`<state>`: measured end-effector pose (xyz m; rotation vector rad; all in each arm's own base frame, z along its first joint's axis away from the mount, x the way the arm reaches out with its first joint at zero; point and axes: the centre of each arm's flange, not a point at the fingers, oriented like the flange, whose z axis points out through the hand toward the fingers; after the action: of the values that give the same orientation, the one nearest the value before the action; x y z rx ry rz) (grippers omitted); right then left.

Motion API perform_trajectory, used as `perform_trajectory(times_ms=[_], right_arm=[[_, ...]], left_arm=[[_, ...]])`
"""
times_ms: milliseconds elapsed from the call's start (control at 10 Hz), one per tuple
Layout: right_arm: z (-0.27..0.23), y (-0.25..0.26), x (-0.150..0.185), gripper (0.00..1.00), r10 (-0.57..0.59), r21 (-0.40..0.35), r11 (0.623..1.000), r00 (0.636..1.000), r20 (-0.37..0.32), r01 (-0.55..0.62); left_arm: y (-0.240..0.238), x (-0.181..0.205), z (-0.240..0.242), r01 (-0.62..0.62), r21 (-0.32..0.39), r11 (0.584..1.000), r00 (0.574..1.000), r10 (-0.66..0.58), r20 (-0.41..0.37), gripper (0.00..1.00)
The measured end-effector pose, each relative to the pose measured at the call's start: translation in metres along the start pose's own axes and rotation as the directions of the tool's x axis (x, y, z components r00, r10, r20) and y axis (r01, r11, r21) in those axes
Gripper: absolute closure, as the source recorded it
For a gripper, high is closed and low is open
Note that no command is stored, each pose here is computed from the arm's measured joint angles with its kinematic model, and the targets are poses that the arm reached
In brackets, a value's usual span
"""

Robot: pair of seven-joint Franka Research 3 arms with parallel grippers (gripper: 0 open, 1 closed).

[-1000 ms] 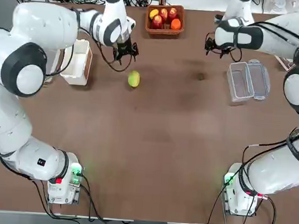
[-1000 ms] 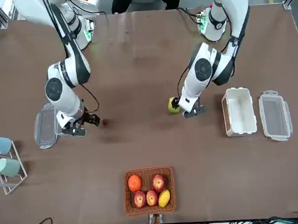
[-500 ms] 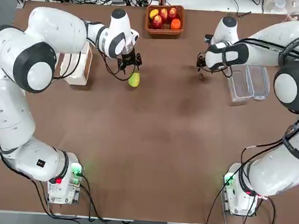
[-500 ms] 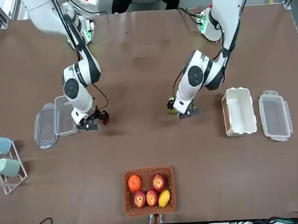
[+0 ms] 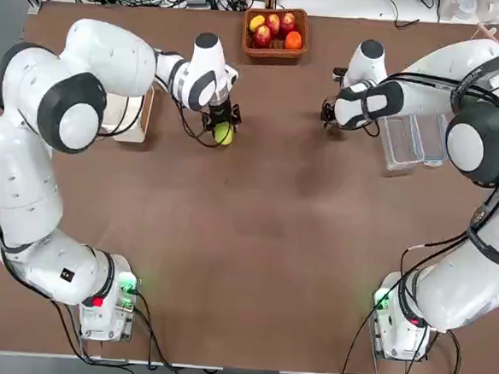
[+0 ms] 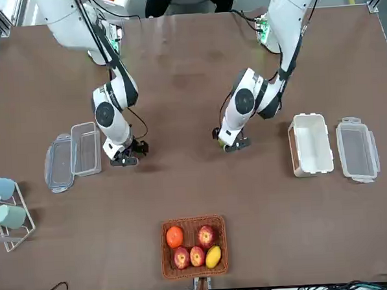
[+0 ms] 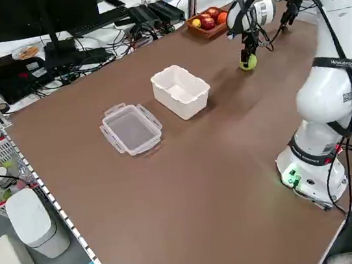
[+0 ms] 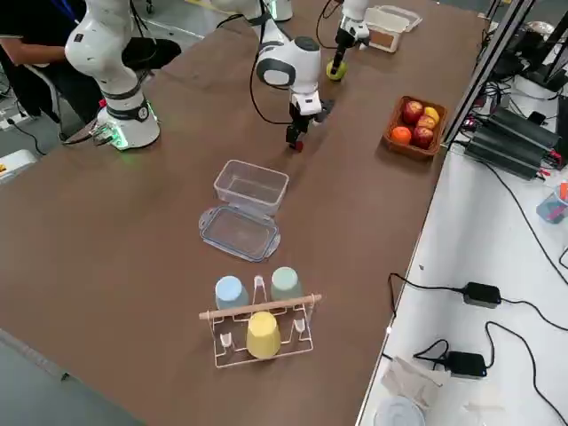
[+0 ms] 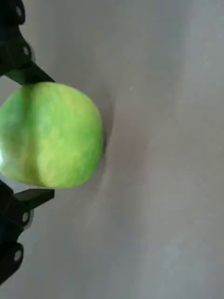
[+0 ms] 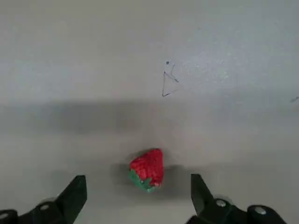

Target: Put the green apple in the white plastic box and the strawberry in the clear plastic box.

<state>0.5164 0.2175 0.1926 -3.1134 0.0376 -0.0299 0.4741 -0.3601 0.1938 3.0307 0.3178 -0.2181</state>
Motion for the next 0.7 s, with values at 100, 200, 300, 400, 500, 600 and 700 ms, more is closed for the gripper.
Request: perform_trajectory(times_ms=[100, 200, 300, 400, 500, 600, 700], right_arm=[[0.005, 0.001, 0.000, 0.01, 0.002, 0.001, 1.000, 1.000, -0.003, -0.002], [0.009, 0.002, 0.000, 0.02, 0.003, 0.000, 1.000, 1.000, -0.003, -0.003], [0.012, 0.003, -0.001, 0.04, 0.003, 0.000, 1.000, 1.000, -0.004, -0.003], [0.013, 0.003, -0.001, 0.10, 0.003, 0.000, 1.000, 1.000, -0.003, -0.003], [0.013, 0.002, -0.001, 0.15, 0.006, 0.000, 1.000, 1.000, -0.003, -0.006], [0.013, 0.002, -0.001, 0.30, 0.014, 0.000, 1.000, 1.000, -0.003, -0.014], [0.013, 0.002, -0.001, 0.45, 0.020, 0.000, 1.000, 1.000, -0.003, -0.020]], left_arm=[[-0.001, 0.002, 0.003, 0.003, 0.000, 1.000, 1.000, -0.003, 0.002, 0.15], [-0.003, 0.007, 0.000, 0.012, -0.006, 1.000, 1.000, -0.012, -0.005, 0.24], [-0.005, 0.015, -0.010, 0.023, -0.018, 1.000, 1.000, -0.024, -0.018, 0.24], [-0.007, 0.024, -0.028, 0.035, -0.021, 0.999, 0.999, -0.036, -0.027, 0.24], [-0.014, 0.034, -0.059, 0.054, -0.001, 0.999, 0.998, -0.054, -0.020, 0.24], [-0.027, 0.043, -0.100, 0.080, 0.029, 0.996, 0.997, -0.080, -0.009, 0.24], [-0.051, 0.052, -0.142, 0.106, 0.054, 0.993, 0.994, -0.106, -0.006, 0.24]])
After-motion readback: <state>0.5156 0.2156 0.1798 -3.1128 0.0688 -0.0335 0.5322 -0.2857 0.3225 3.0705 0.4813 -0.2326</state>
